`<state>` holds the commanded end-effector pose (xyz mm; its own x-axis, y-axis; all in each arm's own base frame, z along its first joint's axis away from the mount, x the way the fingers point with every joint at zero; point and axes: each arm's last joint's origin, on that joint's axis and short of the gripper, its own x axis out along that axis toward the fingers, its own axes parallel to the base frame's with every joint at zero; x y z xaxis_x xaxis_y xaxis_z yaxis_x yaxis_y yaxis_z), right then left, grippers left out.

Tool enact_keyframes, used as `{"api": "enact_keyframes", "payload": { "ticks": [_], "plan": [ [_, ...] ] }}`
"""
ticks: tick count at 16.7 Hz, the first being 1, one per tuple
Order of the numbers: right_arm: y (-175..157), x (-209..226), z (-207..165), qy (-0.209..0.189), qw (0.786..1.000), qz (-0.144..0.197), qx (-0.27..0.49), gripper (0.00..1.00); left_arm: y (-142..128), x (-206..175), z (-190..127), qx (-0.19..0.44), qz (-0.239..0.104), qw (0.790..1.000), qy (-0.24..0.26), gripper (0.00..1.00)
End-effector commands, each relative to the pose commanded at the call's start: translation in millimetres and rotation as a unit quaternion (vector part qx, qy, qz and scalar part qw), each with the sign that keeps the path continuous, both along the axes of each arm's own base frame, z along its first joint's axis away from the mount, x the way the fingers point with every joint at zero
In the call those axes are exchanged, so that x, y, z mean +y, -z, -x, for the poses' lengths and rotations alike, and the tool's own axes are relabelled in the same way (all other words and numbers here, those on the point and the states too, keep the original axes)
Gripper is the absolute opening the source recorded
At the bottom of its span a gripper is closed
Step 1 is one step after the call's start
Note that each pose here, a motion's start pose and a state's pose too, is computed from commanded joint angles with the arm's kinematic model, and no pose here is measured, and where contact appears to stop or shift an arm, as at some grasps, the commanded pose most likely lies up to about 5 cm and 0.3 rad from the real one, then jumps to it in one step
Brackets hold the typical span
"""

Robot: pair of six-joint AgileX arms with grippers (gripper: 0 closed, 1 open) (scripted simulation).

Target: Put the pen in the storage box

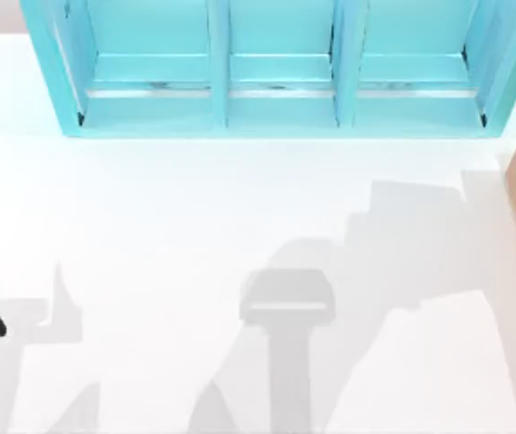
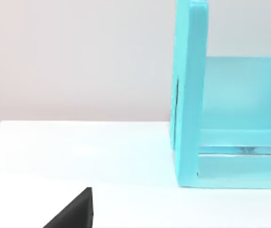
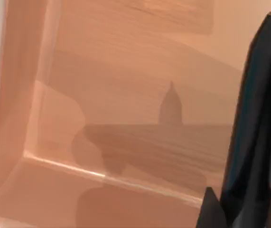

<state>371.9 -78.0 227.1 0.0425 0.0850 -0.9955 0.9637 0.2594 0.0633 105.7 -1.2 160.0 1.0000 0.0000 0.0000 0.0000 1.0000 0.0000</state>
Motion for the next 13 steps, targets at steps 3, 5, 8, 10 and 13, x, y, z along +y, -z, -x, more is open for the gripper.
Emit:
{"api": "enact_keyframes", "payload": {
  "ticks": [3,5,8,10,13],
  "plan": [
    [-4,-72,39,0.083,0.996,-0.012,-0.005,0.00,0,0,0,0.000,0.000,1.000,0.000,1.00],
    [-7,-98,61,0.116,0.993,-0.017,-0.012,0.00,0,0,0,0.000,0.000,1.000,0.000,1.00],
    [-9,-113,77,0.136,0.990,-0.021,-0.019,0.00,0,0,0,0.000,0.000,1.000,0.000,1.00],
    [-9,-113,78,0.136,0.990,-0.021,-0.019,0.00,0,0,0,0.000,0.000,1.000,0.000,1.00],
    [-8,-112,76,0.135,0.990,-0.021,-0.017,0.00,0,0,0,0.000,0.000,1.000,0.000,1.00]
  ]
}}
